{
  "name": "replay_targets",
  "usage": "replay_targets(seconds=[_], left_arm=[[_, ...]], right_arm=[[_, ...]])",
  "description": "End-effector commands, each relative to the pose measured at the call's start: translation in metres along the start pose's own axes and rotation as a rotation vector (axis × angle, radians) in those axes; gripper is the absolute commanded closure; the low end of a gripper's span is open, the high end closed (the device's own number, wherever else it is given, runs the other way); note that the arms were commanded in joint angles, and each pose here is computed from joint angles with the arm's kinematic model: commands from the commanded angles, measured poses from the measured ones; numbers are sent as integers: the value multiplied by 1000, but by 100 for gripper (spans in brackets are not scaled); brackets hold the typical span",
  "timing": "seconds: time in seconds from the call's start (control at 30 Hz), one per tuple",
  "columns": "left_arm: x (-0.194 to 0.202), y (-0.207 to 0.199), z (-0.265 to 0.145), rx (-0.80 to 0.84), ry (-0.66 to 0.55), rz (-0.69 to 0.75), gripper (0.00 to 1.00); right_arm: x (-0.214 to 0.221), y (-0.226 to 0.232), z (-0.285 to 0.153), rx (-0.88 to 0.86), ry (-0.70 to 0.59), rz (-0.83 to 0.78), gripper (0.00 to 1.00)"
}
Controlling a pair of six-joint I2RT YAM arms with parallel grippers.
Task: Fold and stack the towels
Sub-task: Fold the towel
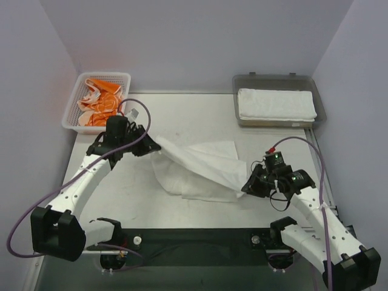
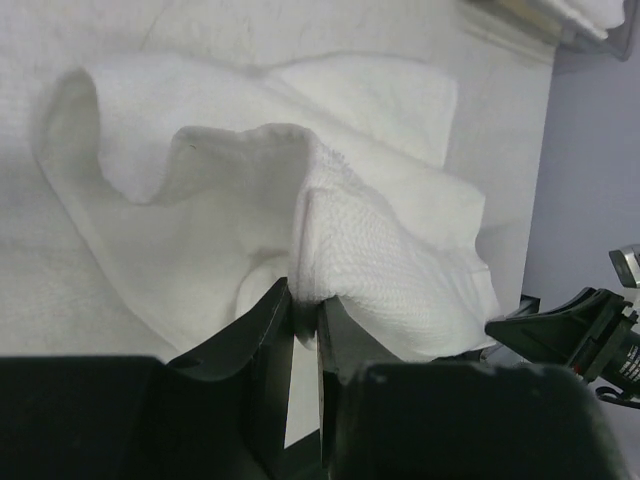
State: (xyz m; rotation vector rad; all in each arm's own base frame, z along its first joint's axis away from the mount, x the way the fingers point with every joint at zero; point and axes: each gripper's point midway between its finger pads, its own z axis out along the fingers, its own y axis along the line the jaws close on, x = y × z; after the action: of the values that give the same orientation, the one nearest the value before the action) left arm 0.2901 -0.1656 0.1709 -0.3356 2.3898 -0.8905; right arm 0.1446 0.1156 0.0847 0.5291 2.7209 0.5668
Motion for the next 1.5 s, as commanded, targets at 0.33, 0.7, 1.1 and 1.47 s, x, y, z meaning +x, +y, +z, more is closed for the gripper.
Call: replay_targets(seconds=[0.33,0.7,1.1,1.47], left_arm=[[-149,-35,59,85,-279,99,100],[-173,-52,49,113,-362,135,3],[-32,34,14,-96,-202,207,22],[12,49,106,-153,78,196,44]], right_arm=[[-44,-36,-6,248,-187,-57,42],[-13,40,3,-57,-25,-485,43],[35,166,68,-57,33,-1115,42],[78,174,124,-50,257,-1230,46]])
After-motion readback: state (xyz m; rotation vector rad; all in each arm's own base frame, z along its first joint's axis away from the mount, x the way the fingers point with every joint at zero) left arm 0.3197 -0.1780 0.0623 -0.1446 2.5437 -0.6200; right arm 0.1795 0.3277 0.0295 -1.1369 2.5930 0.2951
